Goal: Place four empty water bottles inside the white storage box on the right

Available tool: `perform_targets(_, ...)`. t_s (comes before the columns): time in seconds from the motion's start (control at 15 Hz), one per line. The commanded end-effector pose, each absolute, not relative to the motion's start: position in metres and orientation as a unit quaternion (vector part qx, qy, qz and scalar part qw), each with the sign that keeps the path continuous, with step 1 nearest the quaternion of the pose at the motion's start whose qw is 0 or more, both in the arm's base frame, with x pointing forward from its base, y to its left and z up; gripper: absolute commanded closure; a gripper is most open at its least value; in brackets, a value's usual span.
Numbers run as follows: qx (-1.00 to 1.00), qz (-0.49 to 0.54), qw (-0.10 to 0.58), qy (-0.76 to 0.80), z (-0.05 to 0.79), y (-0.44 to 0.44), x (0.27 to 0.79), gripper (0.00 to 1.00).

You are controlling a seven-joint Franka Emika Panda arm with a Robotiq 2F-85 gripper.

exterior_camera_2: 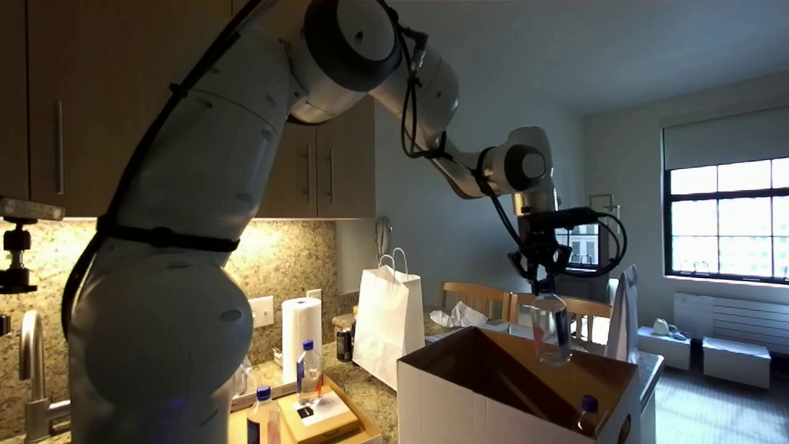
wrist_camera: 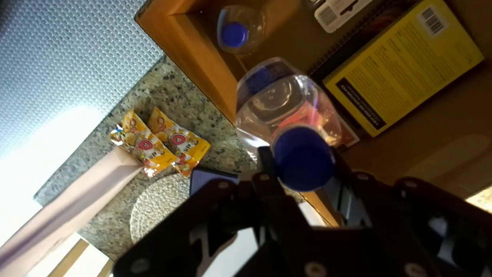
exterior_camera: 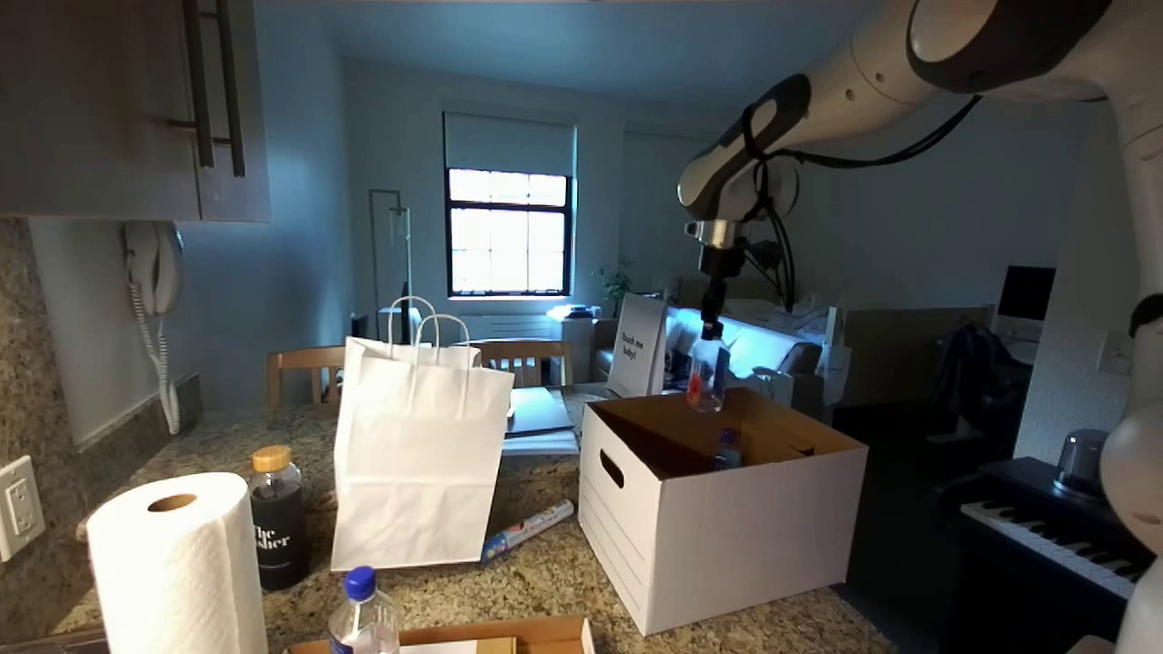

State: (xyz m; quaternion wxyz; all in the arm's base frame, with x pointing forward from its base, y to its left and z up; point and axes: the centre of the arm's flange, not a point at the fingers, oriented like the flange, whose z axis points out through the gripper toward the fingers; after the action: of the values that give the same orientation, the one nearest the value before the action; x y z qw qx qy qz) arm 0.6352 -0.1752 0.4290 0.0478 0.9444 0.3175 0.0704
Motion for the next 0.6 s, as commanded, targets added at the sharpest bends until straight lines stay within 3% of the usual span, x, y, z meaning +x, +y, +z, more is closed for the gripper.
perform_targets(0.0,0.954,0.087,0.050,0.282,0.405,-0.187,0.649,0.85)
perform_targets(0.53,0.941,0.022,0.056,0.332,0.348,-0.149,0.658,0.85)
